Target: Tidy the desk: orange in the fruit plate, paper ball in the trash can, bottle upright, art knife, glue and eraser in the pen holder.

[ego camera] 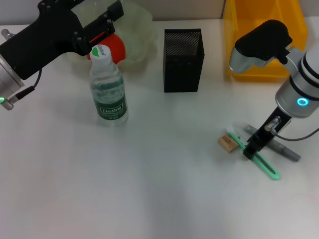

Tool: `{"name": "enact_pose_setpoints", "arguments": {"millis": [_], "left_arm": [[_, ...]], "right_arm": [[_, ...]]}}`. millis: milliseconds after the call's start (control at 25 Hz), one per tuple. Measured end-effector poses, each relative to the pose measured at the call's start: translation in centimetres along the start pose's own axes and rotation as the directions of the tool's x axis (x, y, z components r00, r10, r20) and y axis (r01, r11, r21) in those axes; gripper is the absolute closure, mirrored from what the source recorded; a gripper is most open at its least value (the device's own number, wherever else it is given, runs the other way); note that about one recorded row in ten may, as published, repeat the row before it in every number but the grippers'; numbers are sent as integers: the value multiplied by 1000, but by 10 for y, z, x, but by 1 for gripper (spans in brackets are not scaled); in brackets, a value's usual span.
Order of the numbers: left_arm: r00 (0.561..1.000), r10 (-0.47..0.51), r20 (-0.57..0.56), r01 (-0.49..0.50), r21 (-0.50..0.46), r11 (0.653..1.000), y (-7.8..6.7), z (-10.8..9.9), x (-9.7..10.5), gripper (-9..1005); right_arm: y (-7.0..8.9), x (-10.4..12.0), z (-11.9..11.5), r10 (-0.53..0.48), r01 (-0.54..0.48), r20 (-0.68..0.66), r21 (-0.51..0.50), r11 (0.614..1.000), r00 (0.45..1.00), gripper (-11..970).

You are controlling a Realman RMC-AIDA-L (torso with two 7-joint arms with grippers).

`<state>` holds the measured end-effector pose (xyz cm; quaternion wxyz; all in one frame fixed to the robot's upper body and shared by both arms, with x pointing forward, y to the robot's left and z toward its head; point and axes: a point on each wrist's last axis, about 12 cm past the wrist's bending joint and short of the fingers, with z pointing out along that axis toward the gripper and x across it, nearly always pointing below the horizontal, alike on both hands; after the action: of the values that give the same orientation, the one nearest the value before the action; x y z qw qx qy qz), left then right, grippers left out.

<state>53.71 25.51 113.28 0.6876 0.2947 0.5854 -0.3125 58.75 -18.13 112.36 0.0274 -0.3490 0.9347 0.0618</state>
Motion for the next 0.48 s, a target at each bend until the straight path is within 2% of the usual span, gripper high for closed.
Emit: {"name": "enact_pose_setpoints", "arguments": {"millis": [480], "left_arm": [[1000, 0, 0, 0, -1, 1000, 0, 0, 0, 337]], "right_arm": [[0, -1, 4, 4, -4, -10, -1, 1000, 1000, 626]]}}
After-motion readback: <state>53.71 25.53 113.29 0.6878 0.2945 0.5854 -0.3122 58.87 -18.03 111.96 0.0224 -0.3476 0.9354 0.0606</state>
